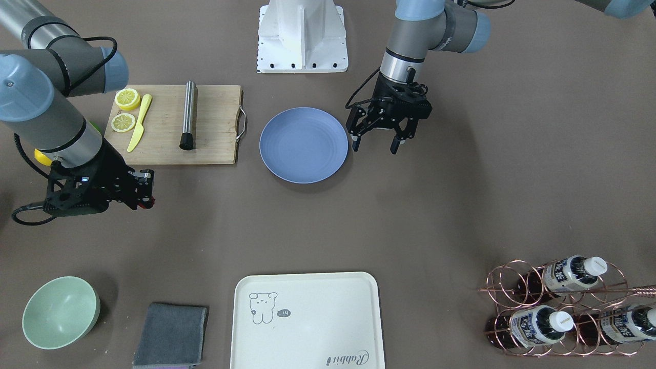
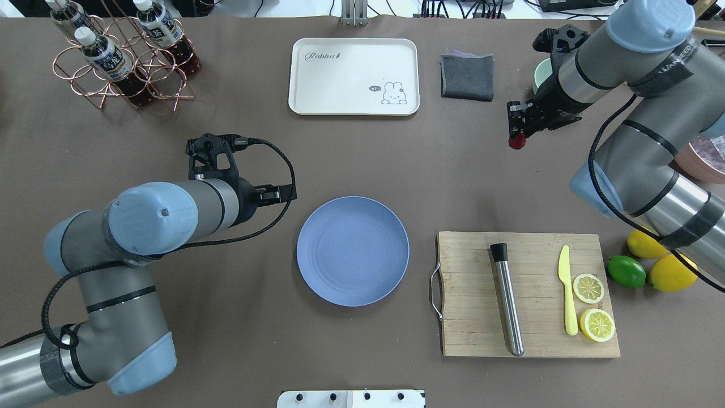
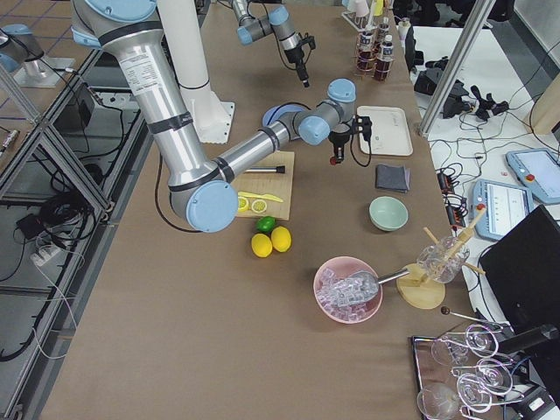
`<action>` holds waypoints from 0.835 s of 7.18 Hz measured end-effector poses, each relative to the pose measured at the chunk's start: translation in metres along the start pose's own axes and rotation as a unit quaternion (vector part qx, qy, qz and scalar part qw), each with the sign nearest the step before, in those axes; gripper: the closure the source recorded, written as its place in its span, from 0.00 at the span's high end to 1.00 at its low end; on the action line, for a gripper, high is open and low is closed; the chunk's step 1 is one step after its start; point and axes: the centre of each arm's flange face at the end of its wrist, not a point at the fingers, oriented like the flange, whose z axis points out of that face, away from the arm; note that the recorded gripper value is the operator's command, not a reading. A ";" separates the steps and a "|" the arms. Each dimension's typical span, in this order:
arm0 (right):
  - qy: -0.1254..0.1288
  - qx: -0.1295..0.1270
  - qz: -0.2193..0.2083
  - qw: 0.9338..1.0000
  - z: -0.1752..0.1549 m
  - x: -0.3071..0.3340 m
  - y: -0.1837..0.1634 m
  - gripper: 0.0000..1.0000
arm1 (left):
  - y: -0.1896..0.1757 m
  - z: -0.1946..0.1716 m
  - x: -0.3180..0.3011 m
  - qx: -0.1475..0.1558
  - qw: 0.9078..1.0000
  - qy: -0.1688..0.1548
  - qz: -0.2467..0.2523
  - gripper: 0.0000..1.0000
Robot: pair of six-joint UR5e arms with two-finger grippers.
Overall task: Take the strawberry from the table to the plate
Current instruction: 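Carry the strawberry over the blue plate with the right gripper while the left arm retracts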
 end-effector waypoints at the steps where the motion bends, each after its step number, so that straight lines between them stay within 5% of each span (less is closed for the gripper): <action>1: 0.000 0.006 0.006 1.000 0.004 -0.024 0.011 0.00 | -0.020 -0.002 -0.011 0.012 1.000 -0.006 0.001 0.98; 3: 0.003 0.017 0.012 1.000 0.017 -0.077 0.042 0.00 | -0.051 -0.005 -0.034 0.012 1.000 -0.014 -0.002 0.98; 6: 0.015 0.014 0.038 0.999 0.032 -0.188 0.101 0.00 | -0.096 -0.007 -0.118 -0.086 0.992 -0.025 0.093 0.98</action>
